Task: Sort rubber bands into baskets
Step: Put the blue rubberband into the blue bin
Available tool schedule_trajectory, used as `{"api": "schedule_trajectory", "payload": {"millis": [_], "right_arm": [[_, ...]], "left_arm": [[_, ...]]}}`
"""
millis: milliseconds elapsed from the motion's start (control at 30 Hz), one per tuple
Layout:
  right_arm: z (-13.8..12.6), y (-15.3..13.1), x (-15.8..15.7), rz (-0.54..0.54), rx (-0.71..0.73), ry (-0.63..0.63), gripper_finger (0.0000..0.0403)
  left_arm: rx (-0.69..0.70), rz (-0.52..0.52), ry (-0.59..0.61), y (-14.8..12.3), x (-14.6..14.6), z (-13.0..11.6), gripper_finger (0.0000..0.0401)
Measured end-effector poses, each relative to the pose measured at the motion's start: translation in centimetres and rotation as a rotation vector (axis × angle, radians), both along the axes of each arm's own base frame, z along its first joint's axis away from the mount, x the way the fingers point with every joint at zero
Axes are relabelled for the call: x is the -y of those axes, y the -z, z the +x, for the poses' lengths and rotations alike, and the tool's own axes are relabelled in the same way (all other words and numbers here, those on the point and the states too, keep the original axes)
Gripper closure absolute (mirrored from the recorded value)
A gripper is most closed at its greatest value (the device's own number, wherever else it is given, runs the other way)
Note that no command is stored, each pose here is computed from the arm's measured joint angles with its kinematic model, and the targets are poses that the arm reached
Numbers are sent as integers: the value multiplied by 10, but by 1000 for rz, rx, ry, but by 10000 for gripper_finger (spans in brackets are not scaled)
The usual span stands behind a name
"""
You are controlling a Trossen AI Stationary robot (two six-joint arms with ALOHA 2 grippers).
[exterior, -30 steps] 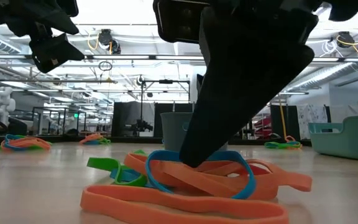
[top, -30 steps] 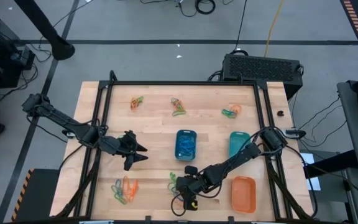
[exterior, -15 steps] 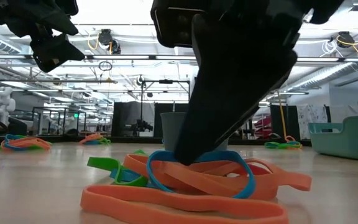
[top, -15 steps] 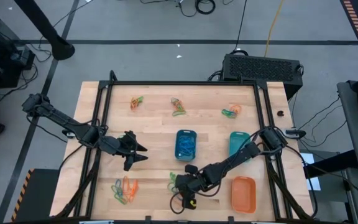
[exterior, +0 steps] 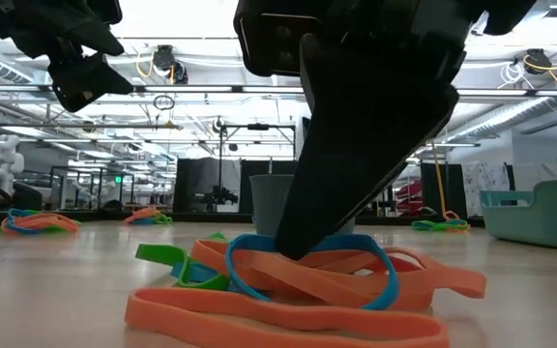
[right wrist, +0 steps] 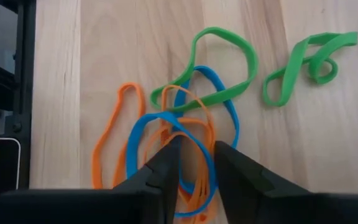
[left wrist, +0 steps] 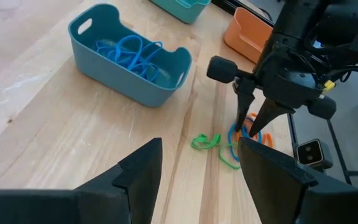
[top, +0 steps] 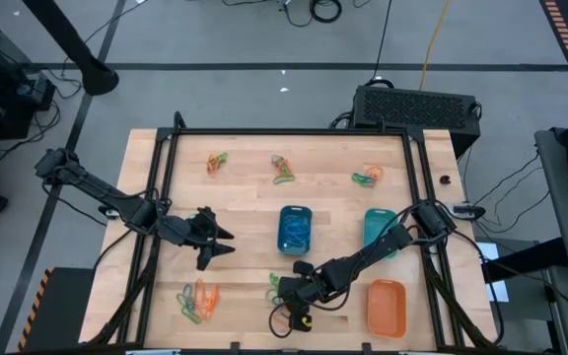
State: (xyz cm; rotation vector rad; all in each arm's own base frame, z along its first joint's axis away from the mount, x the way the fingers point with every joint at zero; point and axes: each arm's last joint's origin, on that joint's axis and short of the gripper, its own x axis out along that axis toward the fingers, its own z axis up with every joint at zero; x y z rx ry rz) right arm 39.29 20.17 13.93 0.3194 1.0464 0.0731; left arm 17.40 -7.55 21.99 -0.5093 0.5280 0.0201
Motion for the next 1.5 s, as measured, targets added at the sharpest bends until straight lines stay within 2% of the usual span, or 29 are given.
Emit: {"api": "schedule_trajectory", "payload": {"millis": [400,700,867,1100,1500], "right_arm": [[0,-1,1,8,-4,-26,399],[-6,-27,16,-46,-12,-43,401],[-6,-39,26,-35,-4,-32,402],[-5,-41,27,-29,5,-27,398],[-4,-41,27,-18,18,-19,334]], "left_arm": [[2,2,-10,0,0,0,184],[2,2,-10,0,0,0,184],[-1,2,-11,0,0,0,184],[-2,-1,-12,0,0,0,184],[-4,4,-11,1,0,0,184]]}}
